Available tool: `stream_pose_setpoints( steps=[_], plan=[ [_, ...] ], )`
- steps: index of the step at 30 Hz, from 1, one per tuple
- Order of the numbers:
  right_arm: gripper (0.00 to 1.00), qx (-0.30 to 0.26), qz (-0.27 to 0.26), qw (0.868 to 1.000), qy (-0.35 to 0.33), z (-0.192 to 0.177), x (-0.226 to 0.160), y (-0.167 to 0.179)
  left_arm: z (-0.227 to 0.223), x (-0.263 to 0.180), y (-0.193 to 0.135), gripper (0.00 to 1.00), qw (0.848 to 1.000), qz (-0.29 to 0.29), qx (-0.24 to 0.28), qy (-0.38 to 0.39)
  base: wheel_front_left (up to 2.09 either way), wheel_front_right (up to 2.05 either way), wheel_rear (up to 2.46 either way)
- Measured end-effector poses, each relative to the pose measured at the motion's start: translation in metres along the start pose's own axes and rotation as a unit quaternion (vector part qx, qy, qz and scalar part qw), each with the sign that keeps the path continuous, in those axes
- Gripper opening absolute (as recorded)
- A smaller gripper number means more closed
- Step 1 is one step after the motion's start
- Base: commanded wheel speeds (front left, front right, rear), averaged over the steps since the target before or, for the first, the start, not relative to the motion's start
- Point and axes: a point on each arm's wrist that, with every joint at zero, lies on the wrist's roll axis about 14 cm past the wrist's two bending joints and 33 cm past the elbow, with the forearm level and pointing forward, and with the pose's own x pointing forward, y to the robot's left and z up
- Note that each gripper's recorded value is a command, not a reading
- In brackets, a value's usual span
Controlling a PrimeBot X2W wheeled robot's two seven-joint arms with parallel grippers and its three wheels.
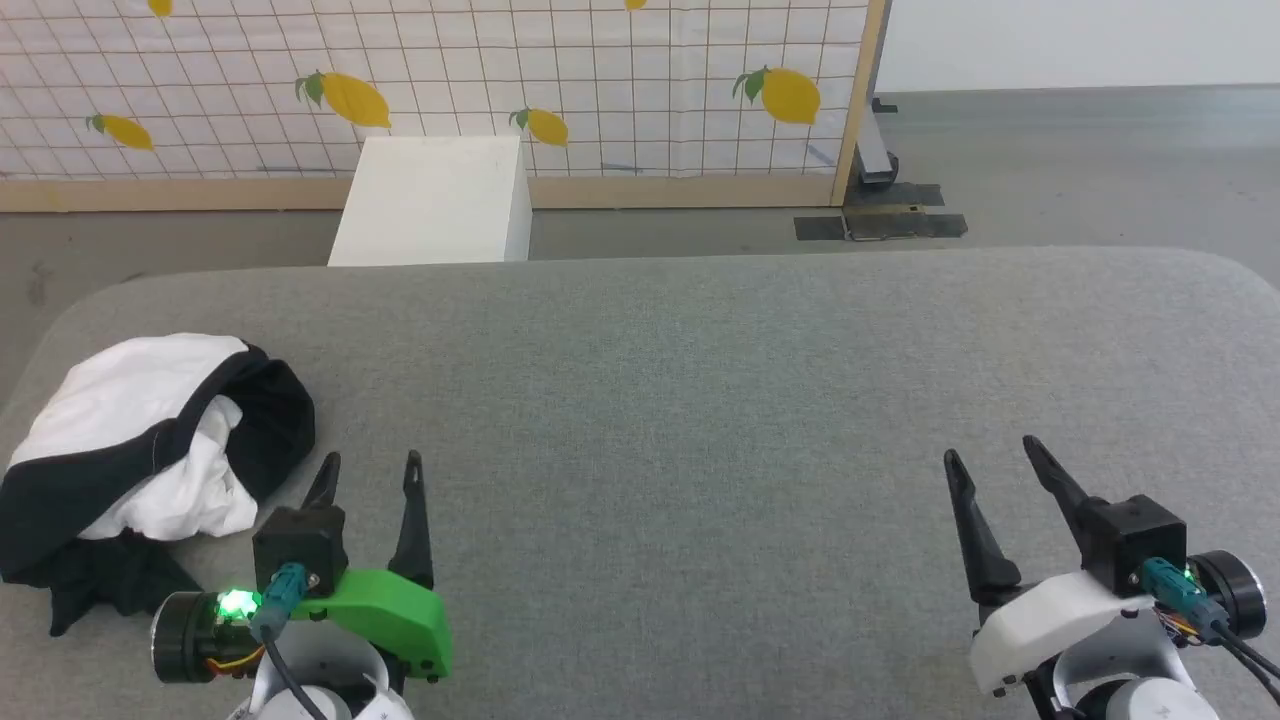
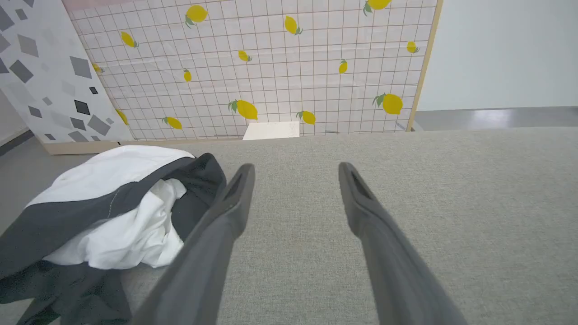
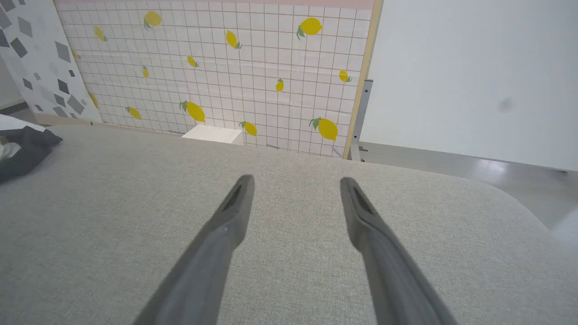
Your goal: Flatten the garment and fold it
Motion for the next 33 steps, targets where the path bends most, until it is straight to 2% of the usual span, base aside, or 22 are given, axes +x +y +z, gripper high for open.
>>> stream_pose_setpoints(
  steps=[33],
  plan=[
    [1.0, 0.021, 0.004, 1.0, -0.015, 0.0008, 0.0023, 0.0027, -0.005, -0.0047, -0.0002, 1.0, 1.0, 0.013, -0.016, -0.01, 0.0, 0.0, 0.0]
  ],
)
